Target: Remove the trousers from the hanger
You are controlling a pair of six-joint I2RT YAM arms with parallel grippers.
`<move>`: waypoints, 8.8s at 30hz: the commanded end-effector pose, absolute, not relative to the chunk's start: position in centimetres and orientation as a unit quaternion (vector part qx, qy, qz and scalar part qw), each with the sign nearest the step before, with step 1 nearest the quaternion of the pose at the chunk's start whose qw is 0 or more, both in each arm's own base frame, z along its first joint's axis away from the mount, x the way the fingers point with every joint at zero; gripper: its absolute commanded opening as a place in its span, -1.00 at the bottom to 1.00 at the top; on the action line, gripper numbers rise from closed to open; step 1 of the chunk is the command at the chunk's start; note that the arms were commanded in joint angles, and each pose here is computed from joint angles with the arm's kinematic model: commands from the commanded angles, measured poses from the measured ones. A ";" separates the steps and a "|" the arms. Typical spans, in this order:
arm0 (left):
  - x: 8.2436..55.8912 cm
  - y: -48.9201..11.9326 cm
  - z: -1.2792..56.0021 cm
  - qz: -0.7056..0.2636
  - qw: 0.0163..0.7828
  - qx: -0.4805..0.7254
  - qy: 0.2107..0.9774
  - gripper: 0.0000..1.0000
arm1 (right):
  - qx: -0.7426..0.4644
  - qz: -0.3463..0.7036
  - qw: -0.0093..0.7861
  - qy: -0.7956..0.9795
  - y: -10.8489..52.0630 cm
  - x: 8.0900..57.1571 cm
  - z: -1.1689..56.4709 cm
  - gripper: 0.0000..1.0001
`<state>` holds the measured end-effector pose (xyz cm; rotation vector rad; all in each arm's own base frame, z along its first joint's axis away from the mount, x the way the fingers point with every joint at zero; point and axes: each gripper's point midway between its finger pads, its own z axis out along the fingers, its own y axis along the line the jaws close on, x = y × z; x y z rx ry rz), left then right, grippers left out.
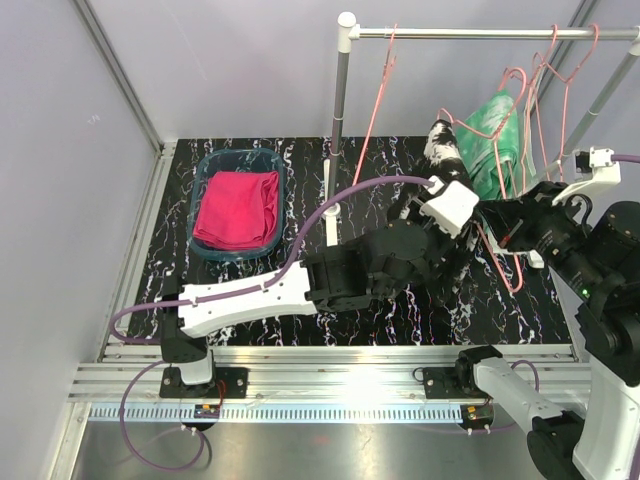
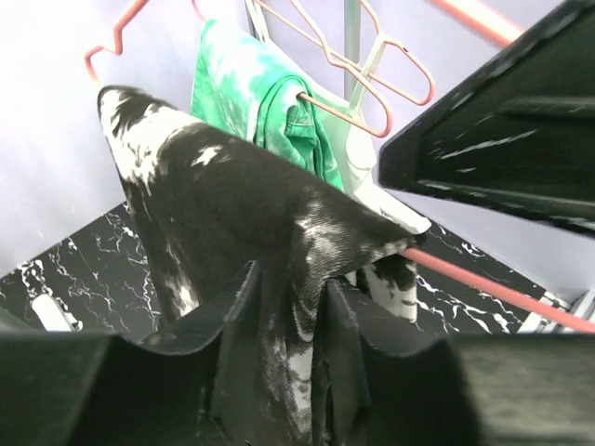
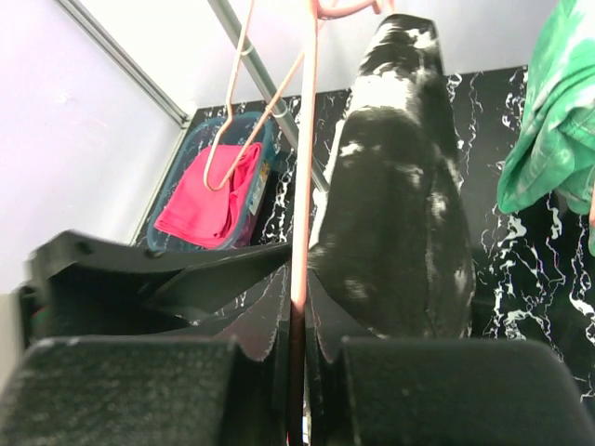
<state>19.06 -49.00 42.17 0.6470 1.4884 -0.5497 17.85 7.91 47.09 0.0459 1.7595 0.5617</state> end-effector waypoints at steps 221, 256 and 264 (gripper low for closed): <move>46.4 -8.5 11.5 0.240 0.193 0.077 0.948 -0.66 | 0.015 0.200 0.557 0.806 6.5 14.9 34.2 -1.00; 39.5 -3.8 18.1 0.028 0.400 -0.287 0.870 0.96 | 0.013 0.199 0.560 0.805 6.5 14.9 34.5 -1.00; 39.0 -1.6 14.9 0.066 0.397 -0.323 0.856 0.71 | 0.011 0.201 0.559 0.804 6.6 14.9 34.5 -1.00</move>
